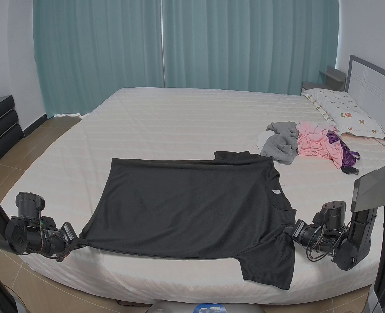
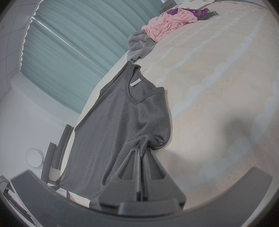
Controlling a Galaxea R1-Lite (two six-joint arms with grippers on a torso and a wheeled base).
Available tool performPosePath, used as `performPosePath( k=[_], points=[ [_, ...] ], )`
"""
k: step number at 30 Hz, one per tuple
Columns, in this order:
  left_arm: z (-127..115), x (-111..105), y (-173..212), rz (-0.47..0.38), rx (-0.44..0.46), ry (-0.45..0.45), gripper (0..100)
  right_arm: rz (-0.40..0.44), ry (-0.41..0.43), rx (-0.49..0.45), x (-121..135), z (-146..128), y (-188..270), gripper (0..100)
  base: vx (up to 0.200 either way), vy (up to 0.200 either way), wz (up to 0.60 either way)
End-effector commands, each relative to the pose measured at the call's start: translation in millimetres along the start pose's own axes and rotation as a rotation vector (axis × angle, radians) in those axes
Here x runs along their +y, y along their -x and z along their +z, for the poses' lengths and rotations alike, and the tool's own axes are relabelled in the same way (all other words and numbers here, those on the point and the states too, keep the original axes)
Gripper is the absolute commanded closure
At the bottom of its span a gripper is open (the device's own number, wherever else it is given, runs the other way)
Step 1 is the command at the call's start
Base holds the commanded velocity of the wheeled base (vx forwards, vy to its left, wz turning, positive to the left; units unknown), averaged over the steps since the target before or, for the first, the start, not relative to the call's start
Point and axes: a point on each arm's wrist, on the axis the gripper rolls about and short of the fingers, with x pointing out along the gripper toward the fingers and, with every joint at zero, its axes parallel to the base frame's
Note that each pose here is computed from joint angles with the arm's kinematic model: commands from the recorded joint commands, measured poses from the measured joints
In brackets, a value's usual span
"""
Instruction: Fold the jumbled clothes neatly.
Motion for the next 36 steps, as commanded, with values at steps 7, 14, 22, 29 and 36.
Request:
performPosePath(
  k=[7, 14, 22, 29, 36],
  points=[
    [0.3, 0.3, -0.7, 0.001, 0.001, 0.001, 100, 0.022, 0.023, -0.038, 2.3, 5.9, 13.2, 0, 0.0, 0.0, 0.0],
    [0.3, 0.3, -0.7, 0.001, 0.001, 0.001, 100, -0.001, 0.1, 0.009, -10.2, -5.8, 44.5, 0, 0.0, 0.0, 0.0],
    [-0.1, 0.2, -0.1, 0.0, 0.002, 0.001, 100, 0.016, 0.092, 0.145, -16.0, -23.7, 56.9, 0, 0.0, 0.0, 0.0],
    [0.4, -0.2, -0.1, -0.002, 0.0, 0.0, 100, 0.032, 0.126, 0.203, -10.6, -37.3, 52.6, 0, 0.0, 0.0, 0.0],
    [0.4, -0.2, -0.1, -0.002, 0.0, 0.0, 100, 0.047, 0.131, 0.206, -8.8, -38.1, 46.9, 0, 0.0, 0.0, 0.0]
  ],
)
